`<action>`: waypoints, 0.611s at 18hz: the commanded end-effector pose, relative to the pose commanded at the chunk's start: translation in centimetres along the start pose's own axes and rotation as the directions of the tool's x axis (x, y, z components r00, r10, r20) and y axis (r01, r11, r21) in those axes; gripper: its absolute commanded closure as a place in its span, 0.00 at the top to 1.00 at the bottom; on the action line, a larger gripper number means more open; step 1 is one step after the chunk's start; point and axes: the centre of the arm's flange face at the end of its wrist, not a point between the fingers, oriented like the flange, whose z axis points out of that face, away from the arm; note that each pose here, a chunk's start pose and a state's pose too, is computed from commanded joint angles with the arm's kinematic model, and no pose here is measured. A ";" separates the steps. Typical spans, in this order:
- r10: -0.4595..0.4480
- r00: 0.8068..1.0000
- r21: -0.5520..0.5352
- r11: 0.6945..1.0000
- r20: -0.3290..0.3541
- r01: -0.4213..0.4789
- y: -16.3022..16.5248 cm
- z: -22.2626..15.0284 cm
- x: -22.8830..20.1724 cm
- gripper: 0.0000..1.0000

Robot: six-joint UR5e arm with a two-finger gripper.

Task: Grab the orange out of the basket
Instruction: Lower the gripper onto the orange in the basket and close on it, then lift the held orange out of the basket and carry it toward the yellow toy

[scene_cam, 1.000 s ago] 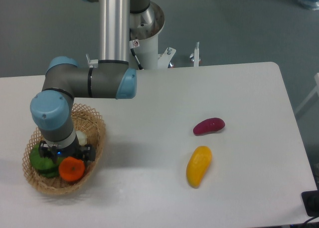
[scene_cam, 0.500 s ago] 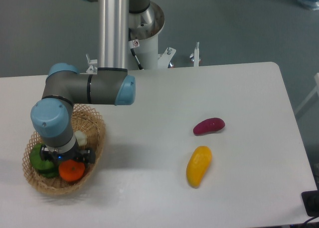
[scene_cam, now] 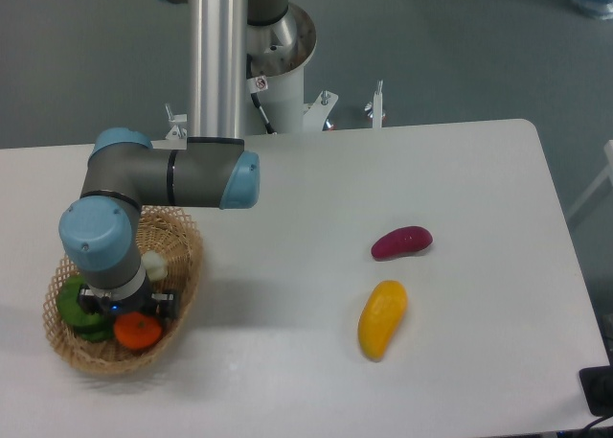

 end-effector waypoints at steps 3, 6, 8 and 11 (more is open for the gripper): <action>0.001 1.000 0.029 1.000 -0.012 0.000 -0.1 -1.8 0.1 0.74; 0.011 1.000 0.060 0.998 -0.018 -0.010 0.0 -3.9 0.3 0.74; 0.002 1.000 0.096 0.995 -0.031 0.001 -0.6 -5.8 -0.9 0.74; -0.014 0.999 0.152 0.988 -0.036 0.019 -1.4 -9.1 -4.8 0.74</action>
